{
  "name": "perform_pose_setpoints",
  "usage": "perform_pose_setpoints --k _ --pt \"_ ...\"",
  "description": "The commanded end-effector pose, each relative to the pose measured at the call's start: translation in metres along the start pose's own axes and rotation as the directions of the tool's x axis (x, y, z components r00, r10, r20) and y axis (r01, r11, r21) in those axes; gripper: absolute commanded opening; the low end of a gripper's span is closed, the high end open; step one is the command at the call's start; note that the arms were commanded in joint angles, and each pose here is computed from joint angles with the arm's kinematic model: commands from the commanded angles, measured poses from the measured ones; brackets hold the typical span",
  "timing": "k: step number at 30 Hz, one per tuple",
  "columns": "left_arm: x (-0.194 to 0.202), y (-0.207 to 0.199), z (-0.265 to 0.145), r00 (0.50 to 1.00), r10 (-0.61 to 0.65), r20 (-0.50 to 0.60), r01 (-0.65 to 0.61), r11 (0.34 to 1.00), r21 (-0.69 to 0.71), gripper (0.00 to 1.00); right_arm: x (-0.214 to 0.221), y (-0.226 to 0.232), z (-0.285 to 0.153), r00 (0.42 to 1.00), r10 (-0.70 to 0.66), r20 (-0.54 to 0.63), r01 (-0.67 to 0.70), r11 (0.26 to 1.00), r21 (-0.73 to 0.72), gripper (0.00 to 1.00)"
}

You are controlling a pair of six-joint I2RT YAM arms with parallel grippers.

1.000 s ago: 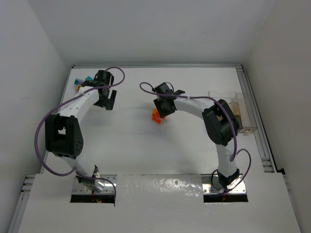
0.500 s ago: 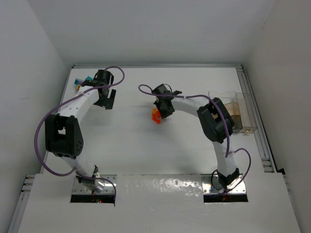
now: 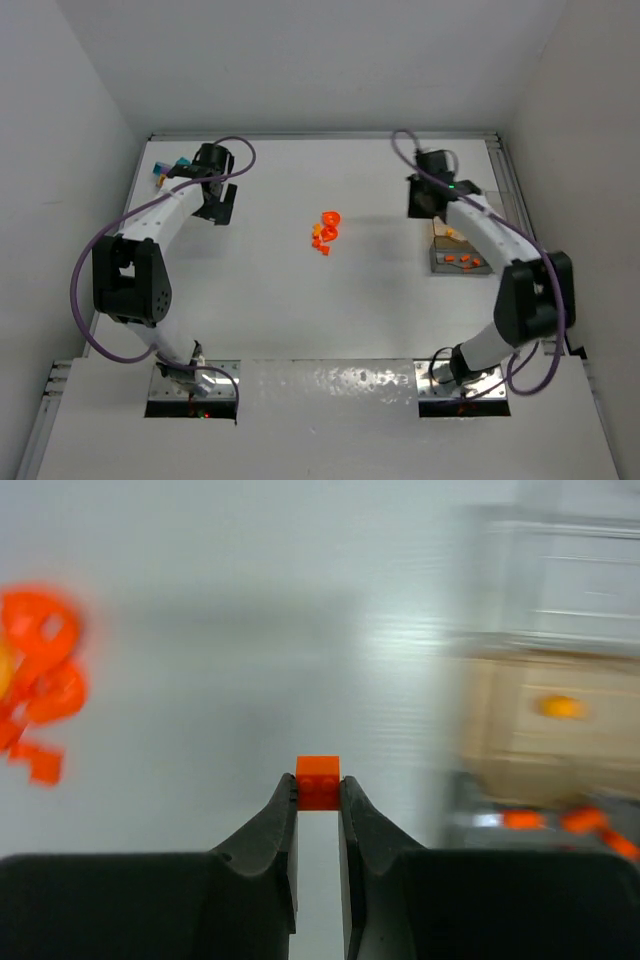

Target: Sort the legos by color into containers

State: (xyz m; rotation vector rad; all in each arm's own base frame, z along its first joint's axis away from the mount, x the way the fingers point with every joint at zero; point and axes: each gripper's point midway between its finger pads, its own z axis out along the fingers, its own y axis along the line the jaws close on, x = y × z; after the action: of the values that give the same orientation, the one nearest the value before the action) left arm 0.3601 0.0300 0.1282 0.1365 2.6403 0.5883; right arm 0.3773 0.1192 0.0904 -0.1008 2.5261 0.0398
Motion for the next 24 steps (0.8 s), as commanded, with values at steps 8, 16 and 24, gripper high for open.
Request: perform_pose_setpoints --k 8,16,24 --pt "-0.02 0.004 -0.006 0.999 -0.019 0.048 0.019 1.0 -0.007 1.0 0.061 -0.151 -0.033 0.928 0.372 0.004 -0.35 0.867 0.354 0.0" --pt "-0.018 0.006 -0.01 0.999 -0.018 0.049 0.019 1.0 -0.012 1.0 0.069 -0.164 -0.018 0.904 0.427 -0.029 -0.385 0.841 0.38 0.2" --pt "-0.018 0.007 -0.01 0.999 -0.019 0.05 0.02 1.0 -0.014 1.0 0.048 -0.181 -0.037 0.938 0.346 0.022 -0.322 0.843 0.431 0.58"
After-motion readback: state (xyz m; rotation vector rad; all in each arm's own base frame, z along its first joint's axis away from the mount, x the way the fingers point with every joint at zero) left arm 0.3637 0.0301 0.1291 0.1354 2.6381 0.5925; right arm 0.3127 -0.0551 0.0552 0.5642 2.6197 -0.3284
